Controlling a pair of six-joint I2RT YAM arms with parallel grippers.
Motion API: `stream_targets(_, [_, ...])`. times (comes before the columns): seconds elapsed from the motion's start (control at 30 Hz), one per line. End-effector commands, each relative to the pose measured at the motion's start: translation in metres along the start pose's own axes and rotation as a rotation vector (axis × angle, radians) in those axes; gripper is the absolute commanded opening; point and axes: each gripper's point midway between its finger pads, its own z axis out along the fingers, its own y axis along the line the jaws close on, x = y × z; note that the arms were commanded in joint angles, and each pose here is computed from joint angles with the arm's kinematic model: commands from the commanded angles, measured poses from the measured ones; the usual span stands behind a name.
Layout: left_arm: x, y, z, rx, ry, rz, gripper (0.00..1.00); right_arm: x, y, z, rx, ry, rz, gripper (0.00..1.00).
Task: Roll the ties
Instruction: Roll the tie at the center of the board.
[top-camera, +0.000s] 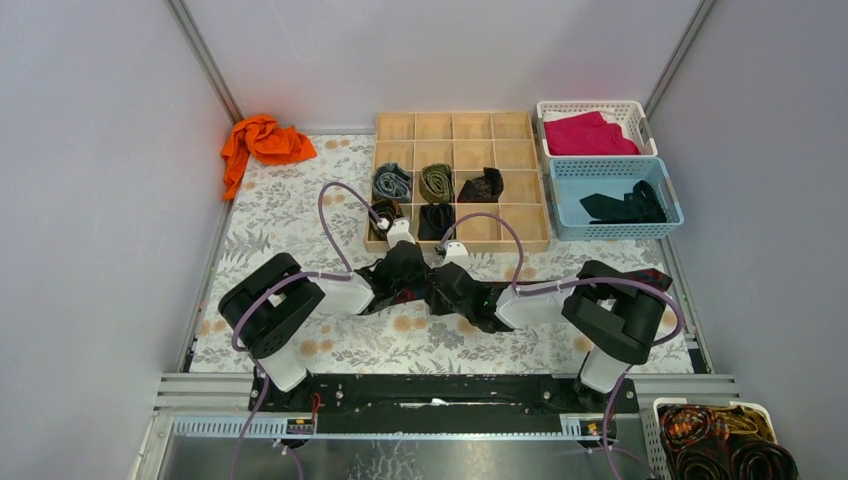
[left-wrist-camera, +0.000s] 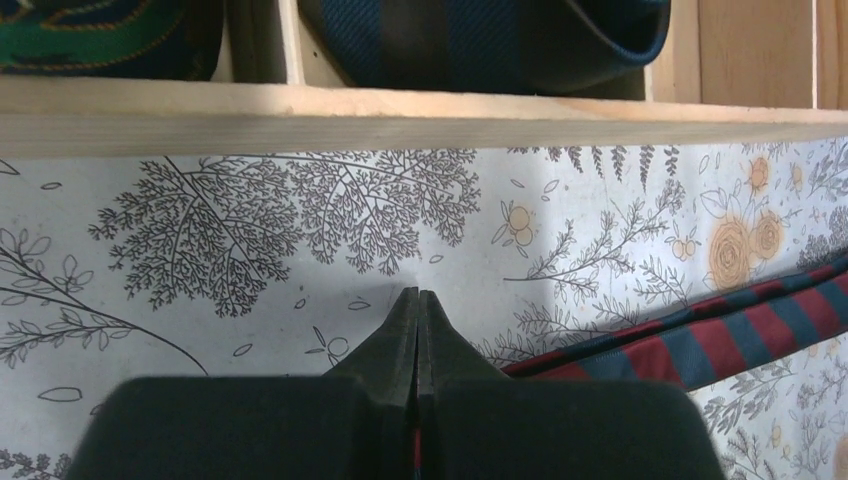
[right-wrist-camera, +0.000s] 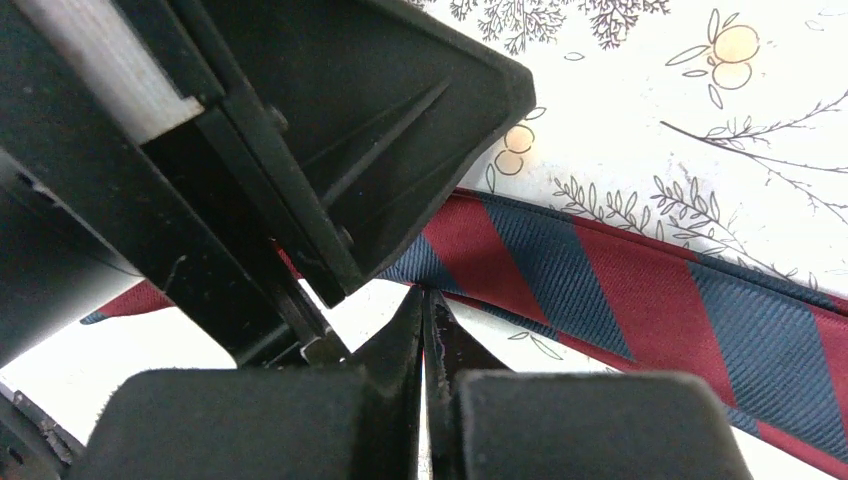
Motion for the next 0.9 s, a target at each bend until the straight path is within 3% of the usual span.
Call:
stream_targets(0.0, [0.119,0.132,-0.045,-0.393,0.436,0.166,0.0,-0.005,-0.003,0.008,0.049,-0.009,-0.062,0.0])
stream_targets(0.17, [0.114,0.129,-0.043,-0.393,0.42,0.166,0.0,-0.005,-0.001,0.001,0.027,0.0,-0.074,0.0])
stream_targets(0.27, [0.088,0.113,-0.04,-0.394,0.359,0.168,0.0,-0.006,0.0,-0.01,0.02,0.002,-0.091,0.0])
stream_targets(0.37, [0.036,0.082,-0.039,-0.387,0.234,0.17,0.0,-0.01,0.005,-0.028,0.031,-0.015,-0.121,0.01])
stream_targets(0.5, [-0.05,0.037,-0.057,-0.383,0.031,0.165,0.0,-0.013,0.011,-0.049,0.06,-0.028,-0.165,0.16])
stream_targets(0.57, [-0.097,0.02,-0.078,-0.389,-0.102,0.14,0.0,-0.015,0.015,-0.056,0.076,-0.03,-0.185,0.3])
stream_targets(0.7, [-0.166,0.004,-0.145,-0.357,-0.341,0.035,0.0,-0.02,0.033,-0.062,0.074,-0.011,-0.236,0.4])
stream_targets(0.87, [-0.193,0.022,-0.225,-0.31,-0.523,-0.058,0.0,-0.028,0.069,-0.054,0.077,-0.003,-0.315,0.52])
